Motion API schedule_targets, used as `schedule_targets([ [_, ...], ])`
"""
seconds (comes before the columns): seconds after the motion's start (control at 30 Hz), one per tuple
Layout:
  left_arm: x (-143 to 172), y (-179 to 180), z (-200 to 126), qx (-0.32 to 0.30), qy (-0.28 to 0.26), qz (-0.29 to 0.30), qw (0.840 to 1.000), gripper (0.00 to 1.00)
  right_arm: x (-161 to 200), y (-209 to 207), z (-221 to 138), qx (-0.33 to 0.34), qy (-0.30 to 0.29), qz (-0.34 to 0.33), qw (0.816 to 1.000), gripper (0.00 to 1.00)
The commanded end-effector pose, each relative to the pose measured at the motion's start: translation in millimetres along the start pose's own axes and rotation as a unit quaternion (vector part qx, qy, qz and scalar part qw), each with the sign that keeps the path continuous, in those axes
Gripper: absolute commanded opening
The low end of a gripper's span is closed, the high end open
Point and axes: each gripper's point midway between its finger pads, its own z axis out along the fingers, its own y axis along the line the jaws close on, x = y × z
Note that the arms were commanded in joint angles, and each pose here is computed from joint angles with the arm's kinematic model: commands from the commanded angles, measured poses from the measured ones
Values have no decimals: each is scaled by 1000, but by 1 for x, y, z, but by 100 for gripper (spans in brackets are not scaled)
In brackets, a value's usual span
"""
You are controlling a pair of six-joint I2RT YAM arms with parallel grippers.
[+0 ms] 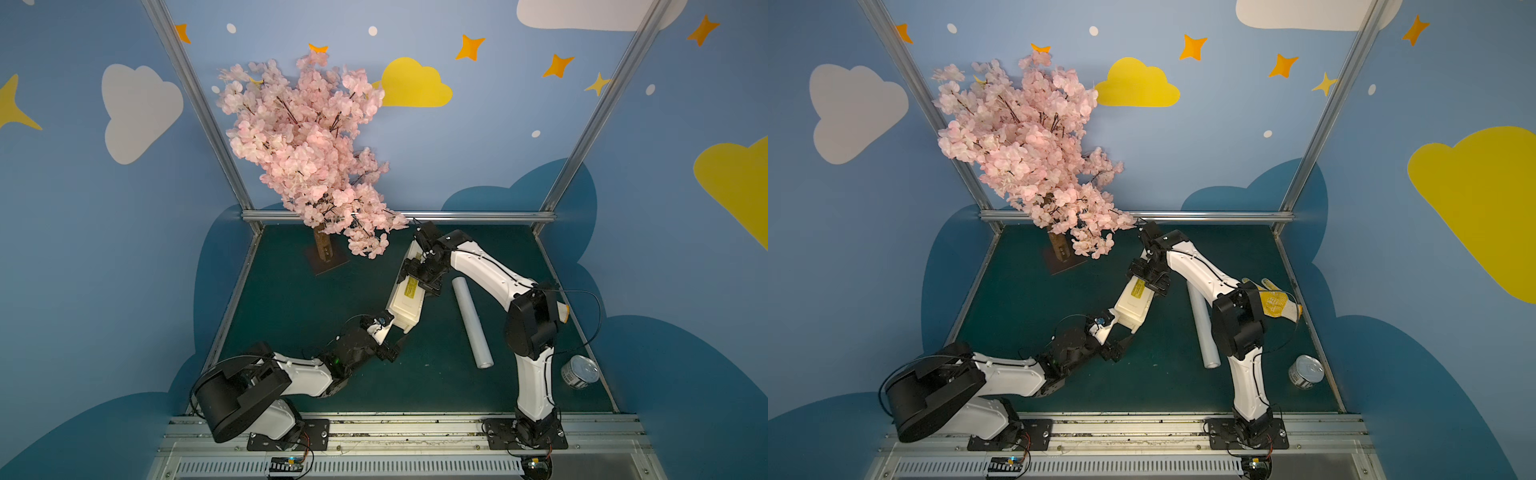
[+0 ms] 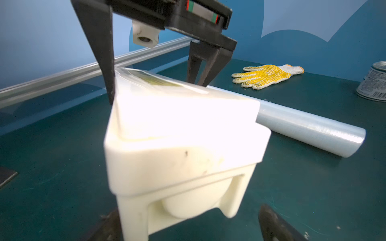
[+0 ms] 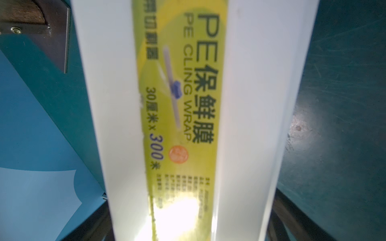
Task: Put plastic wrap rolls into dispensers
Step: Open the lid of the plastic wrap cutting box.
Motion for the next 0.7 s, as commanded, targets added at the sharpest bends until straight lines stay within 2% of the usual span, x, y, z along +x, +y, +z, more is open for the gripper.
schedule_targets([
  [0.0, -23, 2, 5, -22, -52, 27, 998, 100, 7, 8, -2, -10, 14, 8, 1000, 91],
  [0.3, -33, 2, 6, -60, -91, 51, 993, 100, 7, 8, 0, -10, 18, 12, 1000, 91],
  [0.67, -29, 11, 18, -97, -84, 69, 989, 99, 9, 12, 1, -19, 25, 16, 999, 91],
])
